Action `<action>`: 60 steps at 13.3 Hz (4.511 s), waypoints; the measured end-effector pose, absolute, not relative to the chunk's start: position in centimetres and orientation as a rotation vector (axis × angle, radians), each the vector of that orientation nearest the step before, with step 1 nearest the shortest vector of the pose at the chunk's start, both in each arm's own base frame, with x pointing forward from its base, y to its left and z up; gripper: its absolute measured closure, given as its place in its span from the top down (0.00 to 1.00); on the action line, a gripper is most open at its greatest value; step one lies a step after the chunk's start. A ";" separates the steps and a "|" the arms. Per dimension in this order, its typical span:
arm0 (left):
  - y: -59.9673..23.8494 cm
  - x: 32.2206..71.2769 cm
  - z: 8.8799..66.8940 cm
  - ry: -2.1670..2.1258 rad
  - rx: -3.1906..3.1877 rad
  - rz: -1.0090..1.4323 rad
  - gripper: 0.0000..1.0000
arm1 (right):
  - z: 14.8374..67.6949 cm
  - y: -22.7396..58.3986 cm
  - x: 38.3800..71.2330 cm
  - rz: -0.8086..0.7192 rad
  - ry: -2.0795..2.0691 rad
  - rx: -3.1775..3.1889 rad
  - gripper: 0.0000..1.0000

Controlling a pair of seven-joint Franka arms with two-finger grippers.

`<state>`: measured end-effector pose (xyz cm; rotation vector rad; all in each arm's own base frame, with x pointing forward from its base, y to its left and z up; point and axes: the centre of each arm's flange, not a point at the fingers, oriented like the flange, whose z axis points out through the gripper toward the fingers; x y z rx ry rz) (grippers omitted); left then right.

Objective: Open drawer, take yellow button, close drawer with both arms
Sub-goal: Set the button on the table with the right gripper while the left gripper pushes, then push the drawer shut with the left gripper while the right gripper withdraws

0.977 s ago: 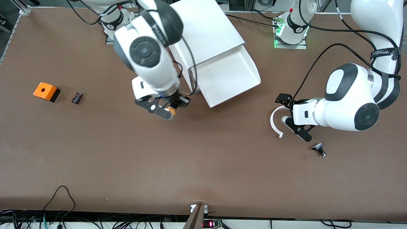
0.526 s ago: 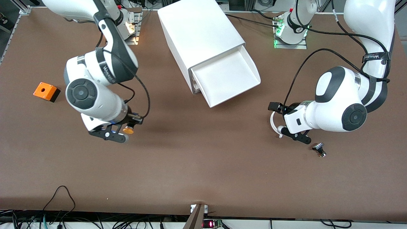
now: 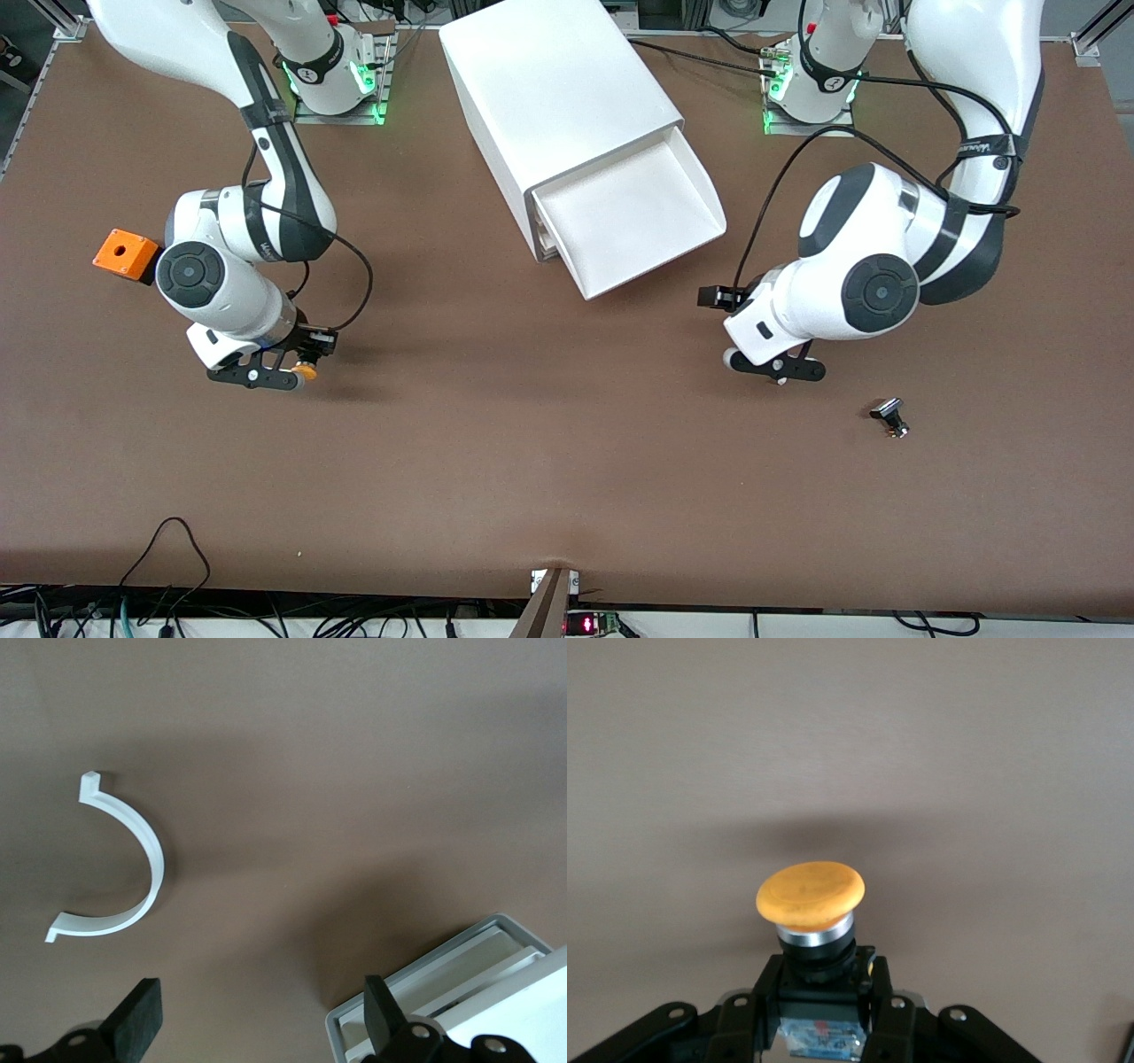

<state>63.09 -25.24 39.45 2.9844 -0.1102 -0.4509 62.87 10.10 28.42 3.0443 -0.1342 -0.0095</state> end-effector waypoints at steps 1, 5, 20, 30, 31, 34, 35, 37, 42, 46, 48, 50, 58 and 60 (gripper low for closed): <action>-25.8 63.0 39.0 -0.069 2.989 -0.441 1.00 | 27.4 8.7 62.6 0.014 -0.102 3.045 0.42; -29.6 61.6 36.3 0.163 3.010 -0.450 1.00 | 24.3 3.5 61.3 0.022 -0.038 3.050 0.42; -36.2 57.2 34.3 0.542 3.061 -0.567 0.96 | 22.5 -1.0 62.3 0.038 0.011 3.134 0.81; -38.9 50.4 34.2 0.510 3.040 -0.611 0.97 | 40.5 2.9 61.5 0.125 0.167 3.217 1.00; -39.0 50.1 33.7 0.512 3.034 -0.601 0.97 | 41.8 2.7 60.7 0.087 0.182 3.213 1.00; -40.2 49.0 33.3 0.530 3.015 -0.592 0.97 | 47.3 2.3 58.5 0.046 0.165 3.168 1.00; -41.0 48.3 33.6 0.531 3.015 -0.597 0.97 | 48.8 2.3 57.8 0.051 0.162 3.159 1.00; -42.6 46.6 33.9 0.533 3.017 -0.613 0.97 | 50.7 3.0 57.0 0.078 0.170 3.147 1.00; -43.8 44.7 33.7 0.540 3.025 -0.640 0.97 | 54.8 3.1 56.1 0.153 0.175 3.133 1.00; -44.4 43.8 33.4 0.517 3.032 -0.656 0.97 | 58.8 2.7 55.1 0.080 0.053 3.143 1.00; -44.7 43.3 33.4 0.504 3.034 -0.662 0.97 | 60.4 1.9 54.7 0.053 0.008 3.143 1.00; -45.1 42.7 33.4 0.492 3.031 -0.677 0.97 | 61.0 1.3 54.6 0.059 -0.013 3.137 1.00; -44.7 43.4 33.7 0.516 3.008 -0.667 0.97 | 61.0 2.9 54.8 0.065 -0.003 3.128 1.00; -43.1 45.8 34.6 0.569 2.979 -0.626 0.97 | 60.3 2.6 55.3 0.065 -0.010 3.130 1.00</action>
